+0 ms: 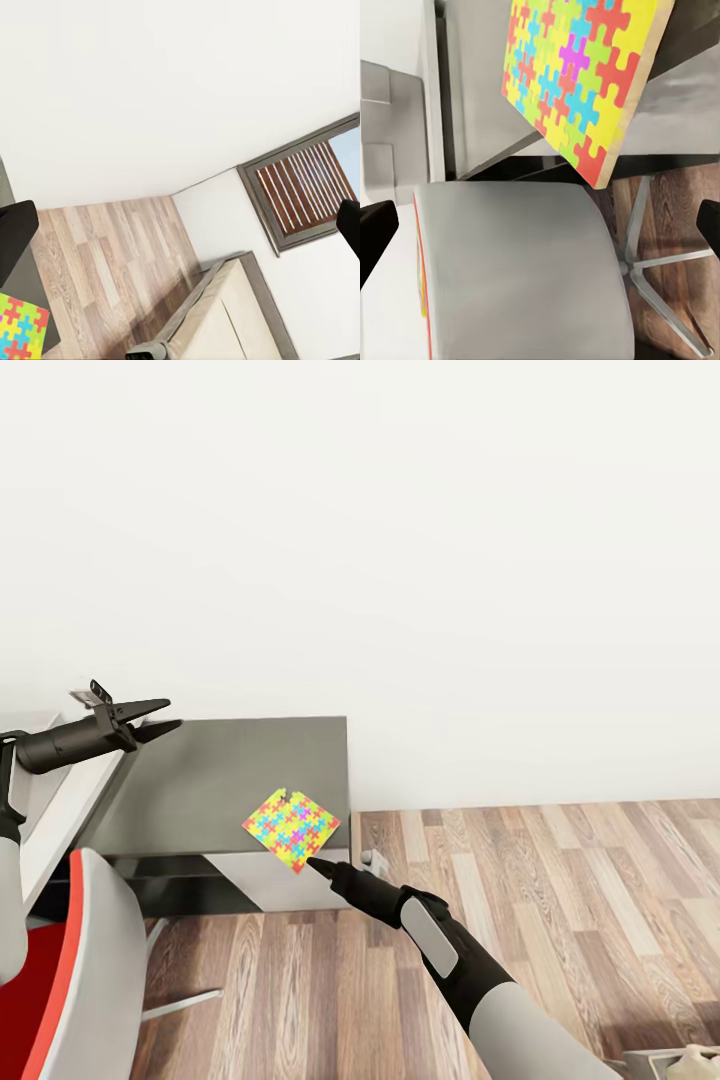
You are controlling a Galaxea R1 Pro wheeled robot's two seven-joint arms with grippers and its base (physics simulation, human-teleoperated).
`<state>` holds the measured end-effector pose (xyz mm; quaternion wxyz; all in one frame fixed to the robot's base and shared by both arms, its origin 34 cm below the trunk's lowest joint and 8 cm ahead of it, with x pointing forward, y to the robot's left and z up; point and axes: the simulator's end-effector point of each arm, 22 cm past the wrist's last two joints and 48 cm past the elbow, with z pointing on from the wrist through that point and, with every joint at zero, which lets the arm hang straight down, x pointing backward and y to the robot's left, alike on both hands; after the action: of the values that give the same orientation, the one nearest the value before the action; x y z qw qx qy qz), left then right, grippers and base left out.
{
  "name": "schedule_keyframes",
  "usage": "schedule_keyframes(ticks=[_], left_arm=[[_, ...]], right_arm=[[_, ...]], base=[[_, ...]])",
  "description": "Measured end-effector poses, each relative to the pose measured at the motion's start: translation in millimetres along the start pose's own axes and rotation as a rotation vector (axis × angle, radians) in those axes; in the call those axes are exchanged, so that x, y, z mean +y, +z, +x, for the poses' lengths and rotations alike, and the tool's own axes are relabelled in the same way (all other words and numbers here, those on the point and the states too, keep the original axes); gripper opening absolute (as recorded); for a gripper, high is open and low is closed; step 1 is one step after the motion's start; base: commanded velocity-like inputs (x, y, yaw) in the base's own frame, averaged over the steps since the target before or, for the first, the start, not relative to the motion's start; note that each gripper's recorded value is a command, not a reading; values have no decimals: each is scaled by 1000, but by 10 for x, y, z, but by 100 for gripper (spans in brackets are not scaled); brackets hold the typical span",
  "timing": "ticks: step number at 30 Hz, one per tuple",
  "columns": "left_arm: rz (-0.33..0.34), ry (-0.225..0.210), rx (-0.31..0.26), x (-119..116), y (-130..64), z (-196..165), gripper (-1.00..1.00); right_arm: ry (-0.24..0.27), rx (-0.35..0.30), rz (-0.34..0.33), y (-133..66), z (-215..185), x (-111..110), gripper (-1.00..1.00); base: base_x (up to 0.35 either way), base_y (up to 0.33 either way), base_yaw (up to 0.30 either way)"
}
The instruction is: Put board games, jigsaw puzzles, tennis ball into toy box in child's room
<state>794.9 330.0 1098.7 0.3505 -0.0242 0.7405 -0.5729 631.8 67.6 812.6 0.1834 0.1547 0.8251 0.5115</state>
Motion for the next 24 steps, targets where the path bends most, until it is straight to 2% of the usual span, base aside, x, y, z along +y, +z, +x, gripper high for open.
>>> schedule_keyframes(ticks=[15,24], left_arm=[[1,-2,0,5,5,8,100],[0,-2,-1,7,-3,4,100]], right_arm=[[0,1,0,1,2,-1,100],[0,3,1,2,10,-7,100]], base=[[21,1,0],[1,61,0]])
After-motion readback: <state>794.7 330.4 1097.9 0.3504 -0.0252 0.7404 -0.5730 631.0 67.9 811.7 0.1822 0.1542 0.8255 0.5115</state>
